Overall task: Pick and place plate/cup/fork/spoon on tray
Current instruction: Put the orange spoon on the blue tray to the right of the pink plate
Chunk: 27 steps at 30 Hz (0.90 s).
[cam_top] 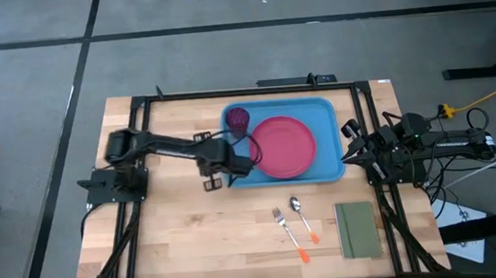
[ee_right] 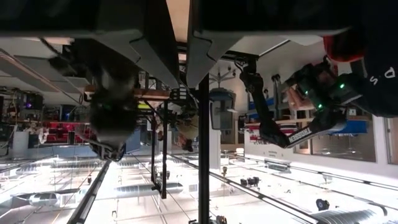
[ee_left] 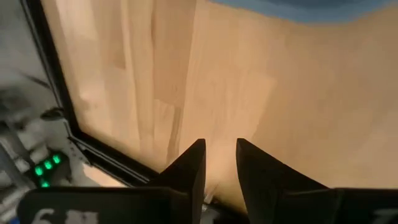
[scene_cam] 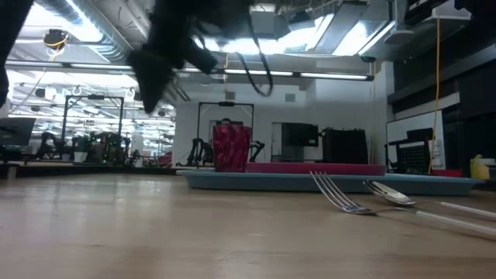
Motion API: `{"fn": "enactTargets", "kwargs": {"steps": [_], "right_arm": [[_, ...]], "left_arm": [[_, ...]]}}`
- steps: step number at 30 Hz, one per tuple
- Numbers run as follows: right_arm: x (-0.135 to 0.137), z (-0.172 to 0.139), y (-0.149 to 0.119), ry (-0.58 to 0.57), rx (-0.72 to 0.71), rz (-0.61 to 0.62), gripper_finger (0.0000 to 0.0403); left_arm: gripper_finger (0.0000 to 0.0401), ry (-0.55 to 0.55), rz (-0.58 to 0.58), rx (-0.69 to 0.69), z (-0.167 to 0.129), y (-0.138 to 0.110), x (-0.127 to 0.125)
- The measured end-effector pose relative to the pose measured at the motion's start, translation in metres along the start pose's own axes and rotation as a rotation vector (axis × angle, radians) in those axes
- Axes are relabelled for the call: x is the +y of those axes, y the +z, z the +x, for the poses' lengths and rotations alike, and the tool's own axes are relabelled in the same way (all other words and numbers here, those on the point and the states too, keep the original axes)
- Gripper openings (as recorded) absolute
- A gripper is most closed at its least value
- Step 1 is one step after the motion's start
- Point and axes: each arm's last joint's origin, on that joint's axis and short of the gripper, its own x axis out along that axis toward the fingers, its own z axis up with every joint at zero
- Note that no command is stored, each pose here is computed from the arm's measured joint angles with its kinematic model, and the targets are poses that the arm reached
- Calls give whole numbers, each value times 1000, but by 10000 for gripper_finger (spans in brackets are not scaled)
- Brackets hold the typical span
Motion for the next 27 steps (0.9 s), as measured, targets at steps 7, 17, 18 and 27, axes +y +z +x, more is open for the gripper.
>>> {"fn": "enactTargets", "kwargs": {"steps": [7,17,18,27], "right_arm": [[0,0,0,-1,-3,-3,36],[-1,0,1,-25,-11,-9,36],[-1,0,1,-25,-11,-20,36],[-1,0,0,-25,-4,-24,36]], "left_arm": [[82,-35,115,-204,-5,-70,17],[82,-198,-342,-418,5,-153,51],[82,-207,-369,-433,7,-157,53],[82,-339,-452,-818,33,-164,47]]}}
